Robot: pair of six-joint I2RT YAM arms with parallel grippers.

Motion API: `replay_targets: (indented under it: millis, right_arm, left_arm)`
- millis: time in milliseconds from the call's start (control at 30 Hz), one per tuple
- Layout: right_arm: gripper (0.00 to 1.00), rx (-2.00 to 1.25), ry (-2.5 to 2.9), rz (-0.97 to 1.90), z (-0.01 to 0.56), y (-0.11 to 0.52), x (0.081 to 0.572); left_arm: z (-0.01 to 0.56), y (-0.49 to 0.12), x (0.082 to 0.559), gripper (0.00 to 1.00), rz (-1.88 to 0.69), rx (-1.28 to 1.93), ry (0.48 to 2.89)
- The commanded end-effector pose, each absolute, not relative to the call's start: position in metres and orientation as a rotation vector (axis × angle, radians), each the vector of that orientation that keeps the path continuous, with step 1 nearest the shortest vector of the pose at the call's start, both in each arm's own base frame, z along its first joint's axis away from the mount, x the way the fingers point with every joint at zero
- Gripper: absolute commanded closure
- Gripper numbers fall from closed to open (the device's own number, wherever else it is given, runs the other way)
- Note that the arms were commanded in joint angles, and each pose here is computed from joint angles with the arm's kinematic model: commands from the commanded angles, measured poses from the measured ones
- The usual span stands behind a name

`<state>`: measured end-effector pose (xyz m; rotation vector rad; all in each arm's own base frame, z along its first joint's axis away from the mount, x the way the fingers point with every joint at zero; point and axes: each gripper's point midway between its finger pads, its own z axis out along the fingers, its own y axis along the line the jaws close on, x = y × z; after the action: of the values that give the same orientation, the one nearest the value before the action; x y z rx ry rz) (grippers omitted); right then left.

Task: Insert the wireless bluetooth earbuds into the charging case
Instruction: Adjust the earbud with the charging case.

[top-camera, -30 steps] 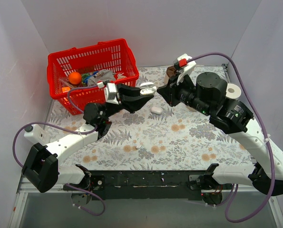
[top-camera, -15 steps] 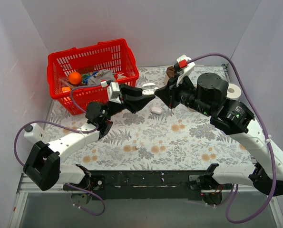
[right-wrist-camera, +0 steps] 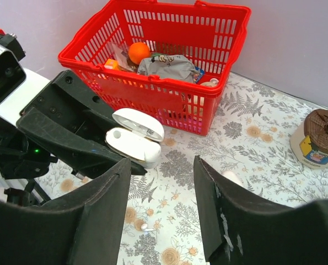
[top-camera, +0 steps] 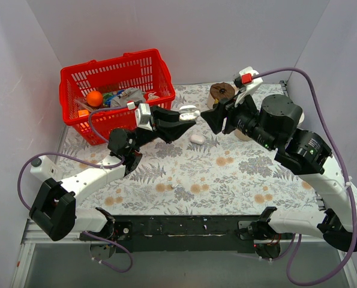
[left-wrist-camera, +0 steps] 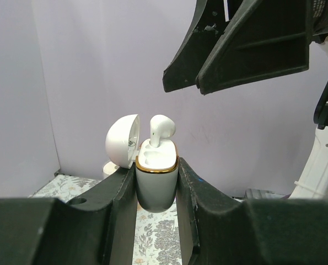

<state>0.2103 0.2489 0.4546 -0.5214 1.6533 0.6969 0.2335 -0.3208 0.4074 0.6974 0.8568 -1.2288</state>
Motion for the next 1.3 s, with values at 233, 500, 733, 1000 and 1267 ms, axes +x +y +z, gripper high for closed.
replay_targets:
  millis: [233,500,733,1000,1267]
  right_arm:
    - [0.44,-0.466,1.662,0.625,0.450,0.242,0.222]
    - [0.44,-0.502,1.678,0.645,0.443,0.252,0.222]
    - [0.44,-0.533,1.687,0.673,0.439,0.262,0.221]
    - [0.44,-0.556,1.690,0.701,0.439,0.270,0.220]
    - [0.45,-0.564,1.679,0.741,0.443,0.277,0.218]
  left_arm:
    - [0.430,-0.312,0.213,1.00,-1.248,0.713,0.761]
    - [0.430,-0.313,0.213,1.00,-1.256,0.715,0.758]
    - [0.430,-0.314,0.214,1.00,-1.259,0.714,0.756]
    - [0.427,-0.316,0.215,1.00,-1.267,0.720,0.762]
    - [0.425,-0.318,0.216,1.00,-1.270,0.723,0.767]
